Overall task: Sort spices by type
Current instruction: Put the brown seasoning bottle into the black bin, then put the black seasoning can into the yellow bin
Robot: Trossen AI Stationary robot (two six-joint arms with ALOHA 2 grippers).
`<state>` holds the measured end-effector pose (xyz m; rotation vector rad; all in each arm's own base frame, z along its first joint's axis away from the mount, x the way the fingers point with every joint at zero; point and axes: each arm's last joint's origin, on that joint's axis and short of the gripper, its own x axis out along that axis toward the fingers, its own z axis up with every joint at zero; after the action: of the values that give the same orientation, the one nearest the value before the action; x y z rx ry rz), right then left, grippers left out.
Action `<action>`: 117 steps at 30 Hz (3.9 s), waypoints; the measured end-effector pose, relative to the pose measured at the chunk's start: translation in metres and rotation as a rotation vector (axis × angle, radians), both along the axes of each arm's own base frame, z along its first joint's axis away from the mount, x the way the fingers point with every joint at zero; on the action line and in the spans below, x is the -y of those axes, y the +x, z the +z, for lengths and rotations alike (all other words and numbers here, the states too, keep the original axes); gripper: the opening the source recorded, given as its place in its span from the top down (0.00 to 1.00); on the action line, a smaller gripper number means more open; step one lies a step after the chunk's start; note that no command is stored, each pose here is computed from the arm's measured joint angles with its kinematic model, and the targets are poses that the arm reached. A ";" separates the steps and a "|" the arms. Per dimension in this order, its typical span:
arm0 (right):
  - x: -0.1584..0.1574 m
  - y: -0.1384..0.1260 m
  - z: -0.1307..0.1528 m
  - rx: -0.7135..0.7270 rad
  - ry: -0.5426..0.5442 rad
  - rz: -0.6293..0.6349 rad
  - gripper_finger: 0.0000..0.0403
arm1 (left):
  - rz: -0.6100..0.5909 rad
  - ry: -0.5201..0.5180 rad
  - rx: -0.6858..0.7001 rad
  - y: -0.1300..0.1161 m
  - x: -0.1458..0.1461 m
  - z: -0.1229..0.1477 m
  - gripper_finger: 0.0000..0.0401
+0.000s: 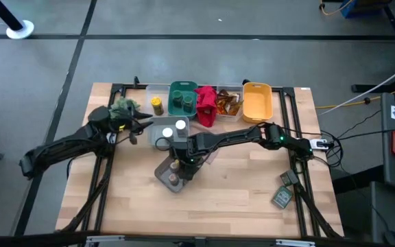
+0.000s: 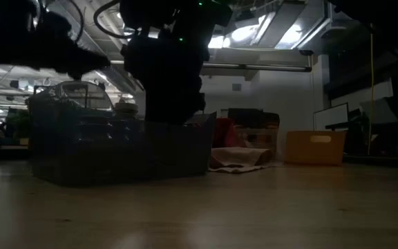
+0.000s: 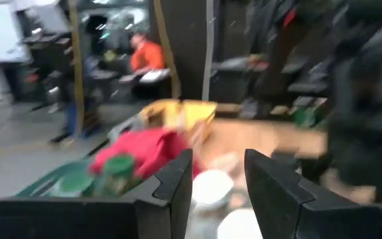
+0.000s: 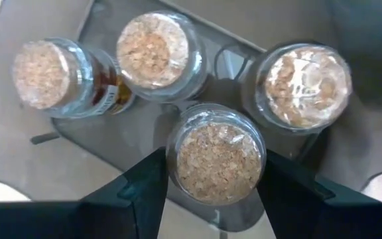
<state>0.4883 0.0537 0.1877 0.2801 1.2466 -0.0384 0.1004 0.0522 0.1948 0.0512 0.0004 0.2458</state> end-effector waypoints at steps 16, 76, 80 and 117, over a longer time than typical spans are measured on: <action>0.000 0.000 0.000 0.005 -0.002 0.000 0.47 | -0.163 -0.063 0.025 -0.032 0.025 0.030 0.68; -0.001 0.018 0.008 0.200 0.005 -0.007 0.47 | -0.139 -0.072 0.014 -0.015 0.014 -0.021 0.68; -0.001 0.018 0.007 0.200 0.004 -0.008 0.47 | -0.139 -0.072 0.014 -0.015 0.014 -0.021 0.68; 0.002 -0.040 0.068 -0.309 -0.007 0.134 0.28 | -0.139 -0.073 0.013 -0.015 0.014 -0.021 0.68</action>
<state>0.4487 0.0522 0.2554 0.1880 1.5697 0.0305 0.0855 0.0384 0.1740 -0.0229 -0.0073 0.1075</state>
